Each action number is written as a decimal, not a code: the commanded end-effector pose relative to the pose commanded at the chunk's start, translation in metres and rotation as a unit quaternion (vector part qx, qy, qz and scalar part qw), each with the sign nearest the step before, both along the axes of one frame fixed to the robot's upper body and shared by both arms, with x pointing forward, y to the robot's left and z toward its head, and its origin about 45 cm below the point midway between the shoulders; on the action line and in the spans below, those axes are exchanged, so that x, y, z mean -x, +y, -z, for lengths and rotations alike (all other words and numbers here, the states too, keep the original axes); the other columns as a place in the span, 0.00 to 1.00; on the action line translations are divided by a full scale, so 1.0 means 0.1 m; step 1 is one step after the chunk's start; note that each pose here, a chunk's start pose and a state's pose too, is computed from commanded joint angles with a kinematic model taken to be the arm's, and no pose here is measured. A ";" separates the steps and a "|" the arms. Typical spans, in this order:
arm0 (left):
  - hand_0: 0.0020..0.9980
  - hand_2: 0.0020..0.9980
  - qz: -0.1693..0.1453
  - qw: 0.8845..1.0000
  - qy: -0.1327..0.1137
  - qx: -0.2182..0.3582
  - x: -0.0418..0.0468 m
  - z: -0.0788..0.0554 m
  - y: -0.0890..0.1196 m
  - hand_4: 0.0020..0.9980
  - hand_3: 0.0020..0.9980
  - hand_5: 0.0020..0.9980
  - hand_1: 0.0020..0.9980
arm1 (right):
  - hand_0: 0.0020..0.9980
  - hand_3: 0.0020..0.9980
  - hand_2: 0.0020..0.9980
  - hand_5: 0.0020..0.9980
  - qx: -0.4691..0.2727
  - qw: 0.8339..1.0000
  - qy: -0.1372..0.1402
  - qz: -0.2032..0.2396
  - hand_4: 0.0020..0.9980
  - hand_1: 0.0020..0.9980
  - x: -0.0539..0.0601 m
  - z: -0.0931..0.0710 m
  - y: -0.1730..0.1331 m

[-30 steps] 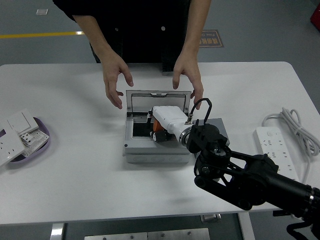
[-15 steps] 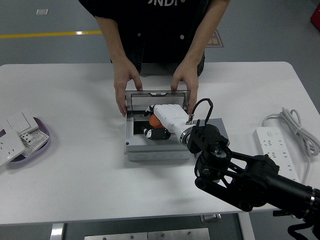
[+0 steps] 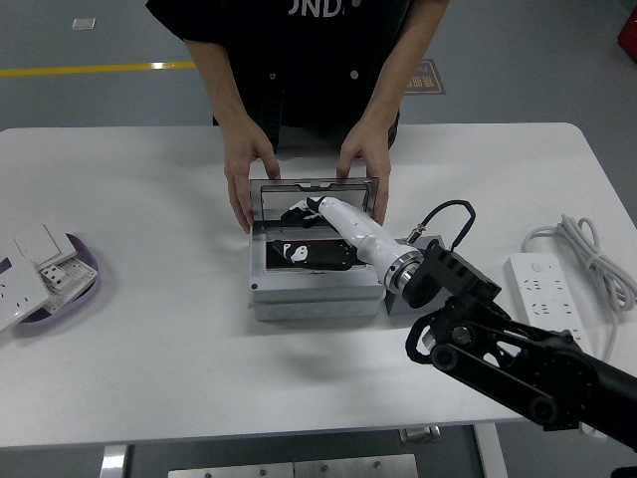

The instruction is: Pick up the cylinder from the cube,place it in the box,flap close box

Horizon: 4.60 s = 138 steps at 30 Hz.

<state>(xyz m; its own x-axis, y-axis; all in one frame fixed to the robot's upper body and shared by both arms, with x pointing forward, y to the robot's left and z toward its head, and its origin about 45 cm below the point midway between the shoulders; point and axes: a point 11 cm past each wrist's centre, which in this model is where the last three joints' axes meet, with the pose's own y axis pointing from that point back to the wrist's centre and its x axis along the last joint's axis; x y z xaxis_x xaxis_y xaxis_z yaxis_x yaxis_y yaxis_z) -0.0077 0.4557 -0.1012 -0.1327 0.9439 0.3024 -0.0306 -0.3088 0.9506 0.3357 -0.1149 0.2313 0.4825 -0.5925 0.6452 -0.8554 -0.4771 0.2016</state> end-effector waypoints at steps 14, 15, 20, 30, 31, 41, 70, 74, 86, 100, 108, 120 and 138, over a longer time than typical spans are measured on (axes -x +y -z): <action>0.59 0.63 0.005 1.000 -0.002 -0.002 -0.042 -0.01 0.02 0.70 0.64 0.21 0.63 | 0.76 0.66 0.68 0.50 -0.024 0.997 -0.072 -0.017 0.72 0.66 -0.40 -0.60 0.14; 0.59 0.63 0.006 1.000 -0.002 -0.002 -0.050 -0.01 0.02 0.70 0.64 0.21 0.63 | 0.76 0.66 0.68 0.50 -0.021 0.997 -0.071 -0.020 0.72 0.66 -0.44 -0.59 0.15; 0.59 0.63 0.007 1.000 -0.004 -0.003 -0.082 -0.01 0.02 0.70 0.64 0.21 0.63 | 0.76 0.66 0.68 0.48 0.011 0.998 -0.061 -0.011 0.71 0.66 -0.66 -0.43 0.05; 0.59 0.63 0.005 1.000 -0.006 -0.002 -0.088 -0.01 0.02 0.70 0.64 0.21 0.63 | 0.74 0.65 0.66 0.47 0.069 0.997 -0.031 0.003 0.69 0.65 -0.58 -0.09 -0.28; 0.59 0.63 0.005 1.000 -0.006 -0.002 -0.091 -0.01 0.01 0.70 0.64 0.21 0.63 | 0.74 0.65 0.66 0.47 0.072 0.997 -0.031 0.001 0.69 0.65 -0.54 -0.08 -0.30; 0.59 0.63 0.003 1.000 -0.006 -0.003 -0.071 -0.01 0.02 0.70 0.64 0.21 0.63 | 0.73 0.66 0.66 0.46 0.117 0.989 -0.080 -0.035 0.68 0.64 -0.10 -0.19 -0.33; 0.59 0.63 -0.001 1.000 0.000 -0.002 0.011 -0.01 0.01 0.70 0.64 0.21 0.63 | 0.70 0.65 0.66 0.45 -0.056 0.993 -0.073 0.071 0.66 0.63 -0.02 -0.37 -1.13; 0.59 0.63 -0.001 1.000 0.000 0.000 0.011 0.00 0.00 0.70 0.64 0.21 0.63 | 0.70 0.65 0.66 0.45 -0.144 0.983 -0.044 0.106 0.66 0.63 -0.15 -0.25 -1.31; 0.59 0.63 -0.001 1.000 0.002 -0.003 0.033 0.00 0.01 0.70 0.64 0.21 0.63 | 0.67 0.64 0.62 0.43 -0.336 0.912 -0.044 0.231 0.67 0.62 -0.28 0.12 -1.97; 0.59 0.63 0.009 1.000 0.001 -0.007 -0.022 -0.03 0.07 0.70 0.64 0.21 0.63 | 0.61 0.63 0.57 0.40 -0.390 0.884 -0.042 0.256 0.66 0.58 -0.25 0.22 -1.97; 0.59 0.63 0.005 1.000 0.004 -0.007 0.034 -0.02 0.06 0.70 0.64 0.21 0.63 | 0.62 0.63 0.56 0.40 -0.392 0.882 -0.039 0.258 0.66 0.57 -0.21 0.27 -1.96; 0.59 0.63 0.000 1.000 0.004 -0.008 0.043 -0.03 0.07 0.70 0.64 0.21 0.63 | 0.62 0.64 0.57 0.35 -0.392 0.883 -0.052 0.254 0.67 0.57 -0.18 0.24 -1.94; 0.59 0.63 -0.003 1.000 0.001 -0.008 0.022 -0.03 0.07 0.70 0.64 0.21 0.63 | 0.60 0.67 0.56 0.01 -0.366 0.901 -0.053 0.228 0.71 0.61 -0.18 0.22 -1.85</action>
<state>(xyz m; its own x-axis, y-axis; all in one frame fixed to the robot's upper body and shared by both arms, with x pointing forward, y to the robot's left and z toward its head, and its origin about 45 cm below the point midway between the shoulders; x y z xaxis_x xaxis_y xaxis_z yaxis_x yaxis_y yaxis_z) -0.0099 0.4628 -0.0986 -0.1377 0.9383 0.3172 -0.0278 -0.3238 0.9457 0.3539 -0.2996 0.2096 0.0402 -0.9987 0.0298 -0.9919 -0.0435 -0.1193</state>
